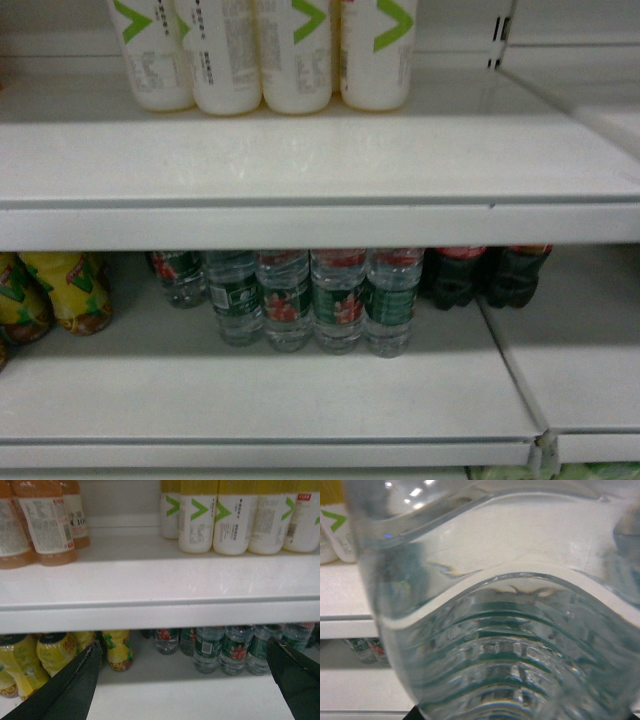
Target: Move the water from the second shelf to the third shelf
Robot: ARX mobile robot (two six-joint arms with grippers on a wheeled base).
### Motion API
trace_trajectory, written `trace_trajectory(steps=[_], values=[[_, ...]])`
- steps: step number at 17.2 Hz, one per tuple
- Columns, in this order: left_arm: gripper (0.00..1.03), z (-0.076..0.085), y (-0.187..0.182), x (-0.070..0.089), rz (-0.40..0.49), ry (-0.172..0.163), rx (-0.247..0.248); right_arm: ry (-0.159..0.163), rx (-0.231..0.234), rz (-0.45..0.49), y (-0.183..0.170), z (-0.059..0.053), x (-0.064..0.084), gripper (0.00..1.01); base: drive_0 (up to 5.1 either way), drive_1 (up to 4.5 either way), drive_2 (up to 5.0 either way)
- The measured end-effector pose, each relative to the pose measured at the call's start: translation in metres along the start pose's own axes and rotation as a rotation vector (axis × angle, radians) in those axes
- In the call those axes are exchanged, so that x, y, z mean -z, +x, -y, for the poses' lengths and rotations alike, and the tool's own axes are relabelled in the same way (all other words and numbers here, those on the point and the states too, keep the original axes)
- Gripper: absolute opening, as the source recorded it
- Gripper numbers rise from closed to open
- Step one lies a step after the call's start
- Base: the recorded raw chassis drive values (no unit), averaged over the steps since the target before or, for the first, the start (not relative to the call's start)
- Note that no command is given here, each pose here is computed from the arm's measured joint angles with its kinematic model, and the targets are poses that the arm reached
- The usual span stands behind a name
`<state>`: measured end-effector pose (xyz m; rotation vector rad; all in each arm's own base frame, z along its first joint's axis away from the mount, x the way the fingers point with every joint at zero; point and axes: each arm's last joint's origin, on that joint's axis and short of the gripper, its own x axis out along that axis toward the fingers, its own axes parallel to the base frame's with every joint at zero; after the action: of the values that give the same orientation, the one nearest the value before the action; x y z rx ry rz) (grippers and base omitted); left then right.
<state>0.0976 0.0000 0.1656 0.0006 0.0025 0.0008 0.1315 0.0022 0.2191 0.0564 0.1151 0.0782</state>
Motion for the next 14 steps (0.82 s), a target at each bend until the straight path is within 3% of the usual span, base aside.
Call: trace_trajectory(steps=[14], values=[[0.98, 0.0000, 0.0000, -0.0001, 0.001, 0.000, 0.002, -0.001, -0.001, 0.009, -0.0005, -0.0001, -0.0015, 0.40, 0.0, 0.00, 0.0]])
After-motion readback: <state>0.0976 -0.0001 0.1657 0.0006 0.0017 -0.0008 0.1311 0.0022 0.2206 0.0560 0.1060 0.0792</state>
